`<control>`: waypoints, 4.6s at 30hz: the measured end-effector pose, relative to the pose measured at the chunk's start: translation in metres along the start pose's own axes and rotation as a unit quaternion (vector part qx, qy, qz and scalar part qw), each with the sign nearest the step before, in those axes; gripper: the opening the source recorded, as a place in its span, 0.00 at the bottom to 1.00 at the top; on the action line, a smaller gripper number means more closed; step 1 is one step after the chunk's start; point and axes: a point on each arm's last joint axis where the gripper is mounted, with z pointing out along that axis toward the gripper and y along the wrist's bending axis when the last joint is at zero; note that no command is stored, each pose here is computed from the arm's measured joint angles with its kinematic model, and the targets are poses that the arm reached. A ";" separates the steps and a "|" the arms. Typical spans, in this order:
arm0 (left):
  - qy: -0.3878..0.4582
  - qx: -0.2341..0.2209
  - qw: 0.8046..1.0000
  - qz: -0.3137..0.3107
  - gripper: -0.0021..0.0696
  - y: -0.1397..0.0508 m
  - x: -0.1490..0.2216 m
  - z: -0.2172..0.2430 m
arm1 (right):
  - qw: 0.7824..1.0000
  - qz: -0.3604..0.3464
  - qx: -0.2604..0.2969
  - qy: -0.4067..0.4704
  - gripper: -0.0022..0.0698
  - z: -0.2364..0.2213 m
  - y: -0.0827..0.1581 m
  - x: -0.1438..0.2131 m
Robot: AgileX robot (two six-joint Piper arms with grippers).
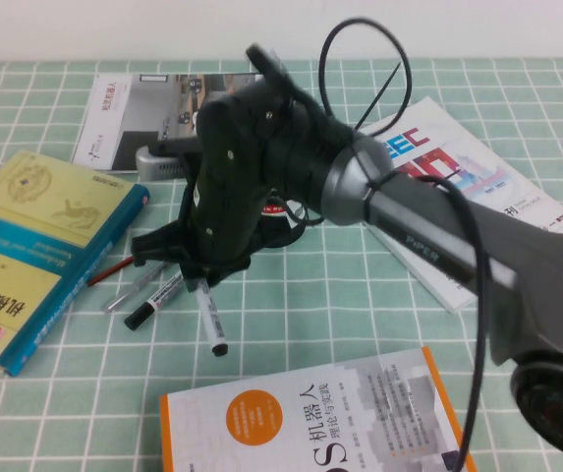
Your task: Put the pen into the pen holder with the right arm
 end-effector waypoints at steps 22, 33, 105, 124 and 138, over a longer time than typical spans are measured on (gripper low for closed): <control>0.000 0.000 1.000 0.000 0.02 0.000 0.000 0.000 | 0.946 -0.125 -0.052 -0.295 0.18 -0.125 0.005 -0.012; 0.000 0.000 1.000 0.000 0.02 0.000 0.000 0.000 | 0.837 -0.158 -0.097 -0.515 0.18 -0.107 -0.050 0.022; 0.000 0.000 1.000 0.000 0.02 0.000 0.000 0.000 | 0.816 -0.182 -0.026 -0.548 0.52 -0.023 -0.103 0.016; 0.000 0.000 1.000 0.000 0.02 0.000 0.000 0.000 | 0.878 -0.179 0.004 -0.443 0.01 -0.212 -0.107 0.111; 0.000 0.000 1.000 0.000 0.02 0.000 0.000 0.000 | 0.942 -0.163 0.014 -0.292 0.00 -0.257 -0.136 0.229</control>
